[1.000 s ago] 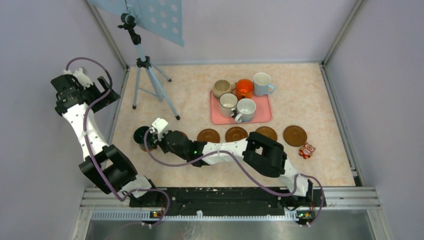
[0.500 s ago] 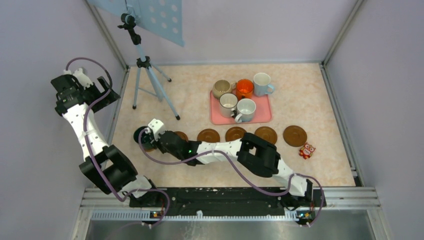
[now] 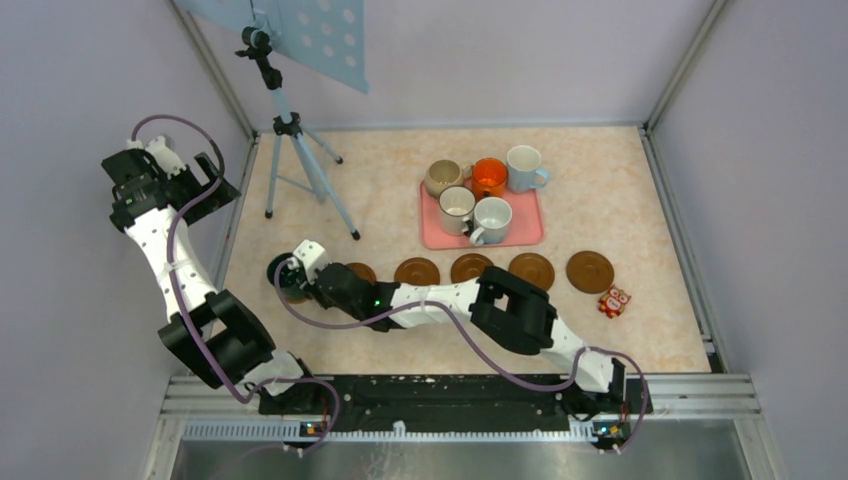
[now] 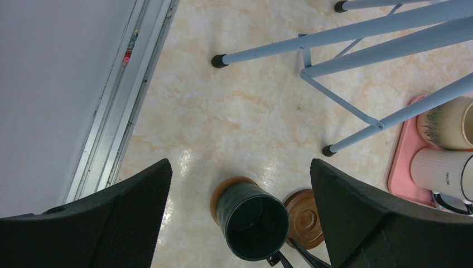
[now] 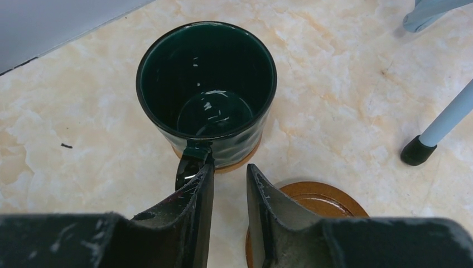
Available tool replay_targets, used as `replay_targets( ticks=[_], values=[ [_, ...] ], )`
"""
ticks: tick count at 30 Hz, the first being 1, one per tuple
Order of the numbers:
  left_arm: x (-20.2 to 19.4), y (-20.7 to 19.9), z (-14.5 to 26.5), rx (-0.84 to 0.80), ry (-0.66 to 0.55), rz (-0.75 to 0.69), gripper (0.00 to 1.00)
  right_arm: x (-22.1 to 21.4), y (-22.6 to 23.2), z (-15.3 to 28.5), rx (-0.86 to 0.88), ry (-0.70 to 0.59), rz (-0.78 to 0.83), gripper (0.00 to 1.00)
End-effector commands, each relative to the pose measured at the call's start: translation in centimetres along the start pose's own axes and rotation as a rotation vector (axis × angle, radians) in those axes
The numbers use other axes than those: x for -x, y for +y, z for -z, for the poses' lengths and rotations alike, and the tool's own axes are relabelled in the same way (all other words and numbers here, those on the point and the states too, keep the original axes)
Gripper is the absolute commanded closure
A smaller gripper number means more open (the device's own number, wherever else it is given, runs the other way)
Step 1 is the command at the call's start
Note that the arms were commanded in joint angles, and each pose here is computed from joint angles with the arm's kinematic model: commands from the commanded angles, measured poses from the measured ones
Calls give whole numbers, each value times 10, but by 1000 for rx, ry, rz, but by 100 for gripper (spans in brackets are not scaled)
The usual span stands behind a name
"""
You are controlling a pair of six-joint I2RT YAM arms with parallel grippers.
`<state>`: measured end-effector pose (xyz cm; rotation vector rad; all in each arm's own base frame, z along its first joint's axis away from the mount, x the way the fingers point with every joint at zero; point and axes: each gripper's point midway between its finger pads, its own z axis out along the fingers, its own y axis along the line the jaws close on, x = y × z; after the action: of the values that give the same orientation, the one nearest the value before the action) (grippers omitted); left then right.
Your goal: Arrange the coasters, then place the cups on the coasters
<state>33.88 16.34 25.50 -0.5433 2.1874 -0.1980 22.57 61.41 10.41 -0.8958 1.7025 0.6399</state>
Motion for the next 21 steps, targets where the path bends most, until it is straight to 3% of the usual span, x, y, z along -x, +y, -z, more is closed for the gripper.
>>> replay_targets(
  ticks=[1,13,21],
  values=[
    [18,0,3,-3,-59,-21,1,14,13,-4,28,-33,-27,71],
    [12,0,3,-6,-45,-33,1,26,12,-1,28,-53,-36,62],
    [-4,-4,4,-51,14,-132,1,52,-14,16,42,-75,-19,56]
  ],
)
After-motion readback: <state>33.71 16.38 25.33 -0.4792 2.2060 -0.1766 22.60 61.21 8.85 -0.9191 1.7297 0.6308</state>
